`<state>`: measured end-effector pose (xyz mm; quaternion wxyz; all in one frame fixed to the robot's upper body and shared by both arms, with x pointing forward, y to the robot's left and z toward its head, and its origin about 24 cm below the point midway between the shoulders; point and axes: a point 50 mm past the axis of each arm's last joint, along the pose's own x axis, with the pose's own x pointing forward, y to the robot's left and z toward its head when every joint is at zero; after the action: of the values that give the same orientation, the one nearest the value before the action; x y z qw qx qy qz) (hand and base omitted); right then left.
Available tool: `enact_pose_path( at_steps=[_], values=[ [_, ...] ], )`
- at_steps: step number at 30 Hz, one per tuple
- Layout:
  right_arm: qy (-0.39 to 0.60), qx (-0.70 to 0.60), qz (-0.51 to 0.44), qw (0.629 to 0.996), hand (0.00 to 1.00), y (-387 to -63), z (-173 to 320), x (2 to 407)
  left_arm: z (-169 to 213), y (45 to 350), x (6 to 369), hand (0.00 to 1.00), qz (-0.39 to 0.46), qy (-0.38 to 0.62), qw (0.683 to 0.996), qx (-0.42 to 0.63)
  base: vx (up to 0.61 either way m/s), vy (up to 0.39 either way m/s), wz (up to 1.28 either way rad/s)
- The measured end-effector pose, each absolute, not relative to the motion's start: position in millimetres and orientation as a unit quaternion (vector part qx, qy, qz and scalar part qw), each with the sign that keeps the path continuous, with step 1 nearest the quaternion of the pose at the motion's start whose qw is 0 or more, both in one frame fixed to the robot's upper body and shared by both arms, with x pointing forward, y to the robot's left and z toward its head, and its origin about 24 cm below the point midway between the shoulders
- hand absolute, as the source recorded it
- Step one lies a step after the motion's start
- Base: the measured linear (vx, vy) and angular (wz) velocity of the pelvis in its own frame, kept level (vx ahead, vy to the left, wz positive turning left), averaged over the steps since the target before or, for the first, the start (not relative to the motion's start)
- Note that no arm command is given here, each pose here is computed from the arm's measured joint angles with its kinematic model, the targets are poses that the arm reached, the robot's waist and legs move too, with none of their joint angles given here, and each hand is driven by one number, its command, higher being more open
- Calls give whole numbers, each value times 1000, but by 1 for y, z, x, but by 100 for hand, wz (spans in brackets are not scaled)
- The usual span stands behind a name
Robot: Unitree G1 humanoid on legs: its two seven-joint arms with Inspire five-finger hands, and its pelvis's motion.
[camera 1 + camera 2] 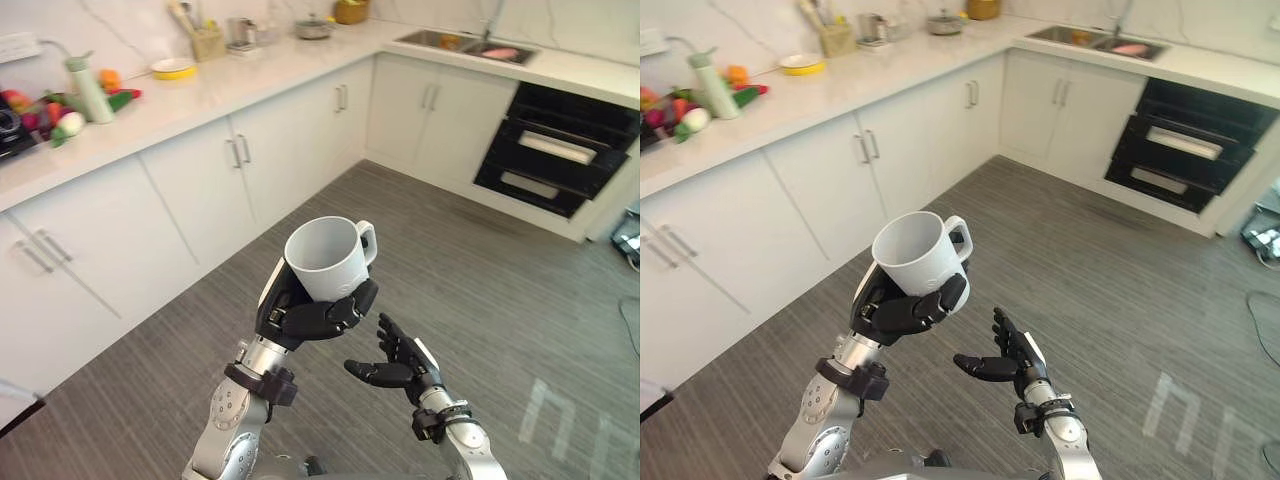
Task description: Walk over to the sink, pick up the cup, carry it to the dishwasher, place the cup inside the dishwasher, then close the dishwasher door
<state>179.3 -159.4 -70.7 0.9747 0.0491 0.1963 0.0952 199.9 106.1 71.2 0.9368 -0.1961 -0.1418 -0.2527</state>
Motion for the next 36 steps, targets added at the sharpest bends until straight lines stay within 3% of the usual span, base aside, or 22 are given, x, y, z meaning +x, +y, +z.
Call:
enact_pose_path(
  at_steps=[8, 16, 24, 28, 33, 36],
  values=[
    [159, 41, 78, 983, 100, -158, -56, 192, 75, 102, 199, 0, -258, -144, 934, -203, 31, 34, -21],
    [153, 36, 5, 988, 100, -179, -54, 194, 72, 90, 195, 0, -279, -134, 925, -219, 57, -4, -28],
    [152, 39, 6, 988, 100, -179, -53, 187, 68, 92, 194, 0, -271, -127, 928, -219, -6, 5, -7],
    [171, 40, 12, 984, 100, -179, -58, 177, 60, 105, 194, 0, -218, -115, 945, -217, 24, -10, 4],
    [190, 34, 16, 981, 100, -179, -63, 171, 45, 141, 192, 0, -85, -93, 969, -215, 32, -51, -10],
    [189, 30, 18, 981, 100, -179, -62, 171, 41, 148, 188, 0, -62, -85, 971, -215, 10, -40, 4]
  ],
)
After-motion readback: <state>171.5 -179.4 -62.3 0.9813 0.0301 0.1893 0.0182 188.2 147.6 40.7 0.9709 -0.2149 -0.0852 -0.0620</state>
